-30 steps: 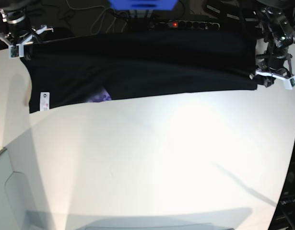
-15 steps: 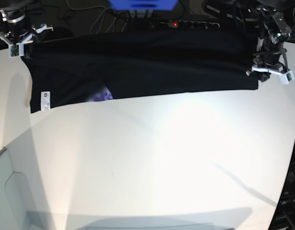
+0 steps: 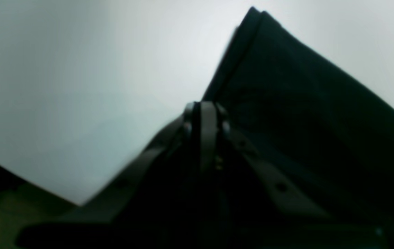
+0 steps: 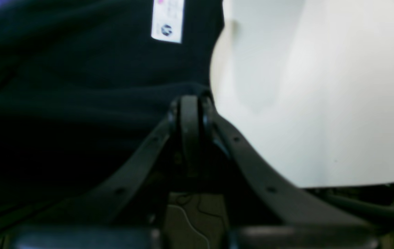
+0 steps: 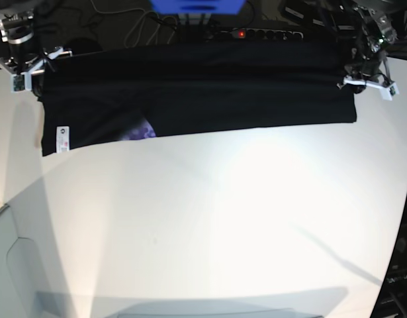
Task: Fold the T-shirt properly
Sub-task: 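Hold the strip ends with both grippers and straighten it taut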
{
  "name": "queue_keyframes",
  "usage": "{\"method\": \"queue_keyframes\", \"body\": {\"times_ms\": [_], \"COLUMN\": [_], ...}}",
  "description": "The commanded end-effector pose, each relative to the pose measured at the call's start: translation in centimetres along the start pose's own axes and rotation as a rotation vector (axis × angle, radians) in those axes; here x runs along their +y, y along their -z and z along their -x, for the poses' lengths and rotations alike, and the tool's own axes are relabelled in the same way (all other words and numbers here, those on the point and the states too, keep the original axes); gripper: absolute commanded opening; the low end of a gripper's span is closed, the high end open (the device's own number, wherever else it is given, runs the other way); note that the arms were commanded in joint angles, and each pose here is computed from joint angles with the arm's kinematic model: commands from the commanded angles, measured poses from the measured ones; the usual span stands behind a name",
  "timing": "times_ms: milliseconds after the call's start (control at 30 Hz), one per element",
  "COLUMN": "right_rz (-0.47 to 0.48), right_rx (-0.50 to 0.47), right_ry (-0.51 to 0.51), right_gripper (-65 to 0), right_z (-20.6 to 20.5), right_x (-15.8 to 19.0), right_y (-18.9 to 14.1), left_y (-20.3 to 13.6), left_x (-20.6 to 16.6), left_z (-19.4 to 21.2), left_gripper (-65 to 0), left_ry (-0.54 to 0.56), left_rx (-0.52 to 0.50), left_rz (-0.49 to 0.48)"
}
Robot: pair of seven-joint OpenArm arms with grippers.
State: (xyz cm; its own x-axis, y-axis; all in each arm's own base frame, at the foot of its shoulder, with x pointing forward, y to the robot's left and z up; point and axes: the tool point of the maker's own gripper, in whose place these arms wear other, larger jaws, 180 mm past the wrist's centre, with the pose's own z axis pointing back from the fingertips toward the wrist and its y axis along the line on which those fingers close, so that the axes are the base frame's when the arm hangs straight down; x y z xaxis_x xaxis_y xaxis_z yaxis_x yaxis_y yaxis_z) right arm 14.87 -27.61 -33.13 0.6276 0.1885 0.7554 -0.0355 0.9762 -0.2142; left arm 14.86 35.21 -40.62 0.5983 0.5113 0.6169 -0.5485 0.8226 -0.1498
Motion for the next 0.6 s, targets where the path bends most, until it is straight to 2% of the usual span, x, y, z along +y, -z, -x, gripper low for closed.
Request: {"method": "queue_keyframes", "body": {"times_ms": [0, 267, 433, 567], "right_rz": [-0.005, -0.033, -0.05, -0.037], "right_rx": [-0.046, -0.115, -0.235, -0.271], "right_ry": [-0.016, 0.005, 0.134, 0.172], "right_gripper": [-65.0, -65.0, -65.0, -65.0], "right_z": [-1.3, -3.5, -5.6, -6.2], "right_x": [0.0, 1.0, 0.4, -0.5], "right_y": [0.0, 1.4, 0.9, 0.6], "left_y": [-0.3, 0.0, 0.0, 0.2], "left_x": [0.5, 0.6, 0.8, 1.1], "left_z": [-1.1, -0.5, -0.2, 0.2], "left_gripper": [-65.0, -65.0, -65.0, -65.0], "left_ry": [0.015, 0.005, 0.003, -0.003], "left_rx": [-0.03, -0.016, -0.009, 0.004], "left_rz": [-0.011, -0.014, -0.019, -0.025]}}
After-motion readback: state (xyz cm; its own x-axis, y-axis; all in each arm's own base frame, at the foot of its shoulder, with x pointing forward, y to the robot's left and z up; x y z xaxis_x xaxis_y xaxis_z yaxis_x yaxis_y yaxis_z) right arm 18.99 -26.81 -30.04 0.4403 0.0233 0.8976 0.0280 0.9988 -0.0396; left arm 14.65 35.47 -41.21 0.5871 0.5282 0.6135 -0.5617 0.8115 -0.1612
